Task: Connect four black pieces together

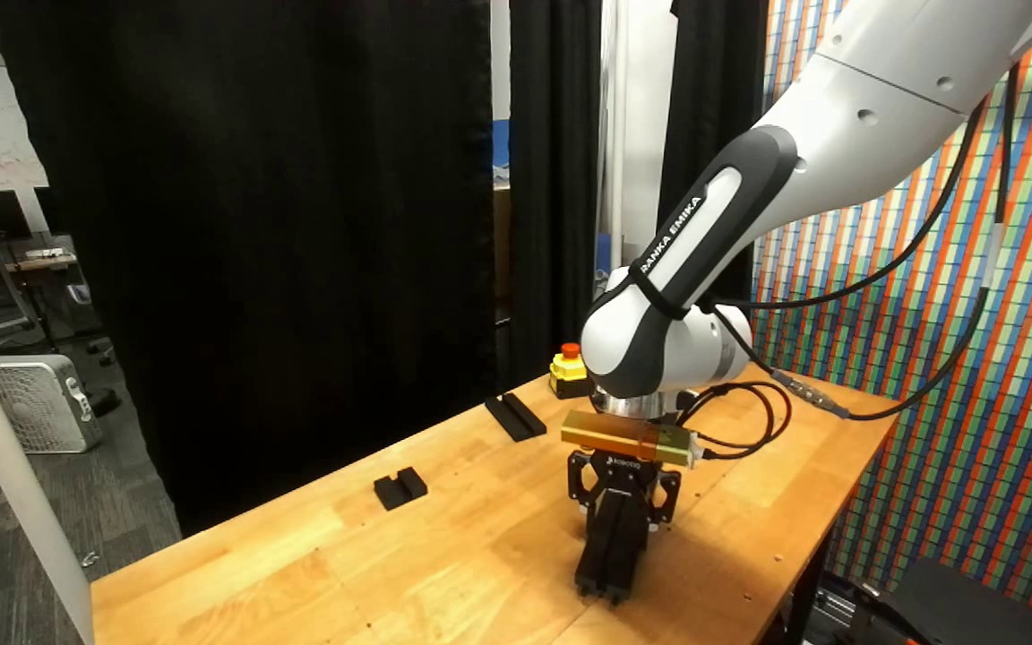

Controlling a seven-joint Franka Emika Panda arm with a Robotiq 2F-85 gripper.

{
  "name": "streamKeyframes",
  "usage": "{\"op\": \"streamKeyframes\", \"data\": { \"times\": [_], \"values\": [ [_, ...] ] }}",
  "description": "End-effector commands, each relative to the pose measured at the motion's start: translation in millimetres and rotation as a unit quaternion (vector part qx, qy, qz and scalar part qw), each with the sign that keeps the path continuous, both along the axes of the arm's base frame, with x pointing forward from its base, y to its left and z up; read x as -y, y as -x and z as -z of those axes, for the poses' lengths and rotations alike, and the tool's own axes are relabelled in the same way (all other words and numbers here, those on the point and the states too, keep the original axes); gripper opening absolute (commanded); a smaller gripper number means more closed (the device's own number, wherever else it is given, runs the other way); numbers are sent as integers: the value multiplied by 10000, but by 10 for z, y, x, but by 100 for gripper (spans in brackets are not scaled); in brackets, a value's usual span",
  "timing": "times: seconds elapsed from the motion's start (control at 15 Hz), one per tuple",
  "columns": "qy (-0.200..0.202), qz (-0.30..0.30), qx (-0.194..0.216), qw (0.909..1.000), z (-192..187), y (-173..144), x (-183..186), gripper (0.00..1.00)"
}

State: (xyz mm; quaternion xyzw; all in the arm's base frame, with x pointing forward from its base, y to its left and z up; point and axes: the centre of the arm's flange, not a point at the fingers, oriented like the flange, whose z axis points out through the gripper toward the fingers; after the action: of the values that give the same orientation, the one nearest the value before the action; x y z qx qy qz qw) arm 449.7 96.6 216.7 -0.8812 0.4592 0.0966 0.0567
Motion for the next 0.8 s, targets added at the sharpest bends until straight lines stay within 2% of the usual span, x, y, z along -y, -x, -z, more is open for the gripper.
{"op": "streamKeyframes", "data": {
  "times": [0.0, 0.73],
  "values": [
    [-133, -19, 166, 9998, -23, -27, -13, 45],
    [-132, 157, 146, 9997, 9, -27, 3, 45]
  ]
}}
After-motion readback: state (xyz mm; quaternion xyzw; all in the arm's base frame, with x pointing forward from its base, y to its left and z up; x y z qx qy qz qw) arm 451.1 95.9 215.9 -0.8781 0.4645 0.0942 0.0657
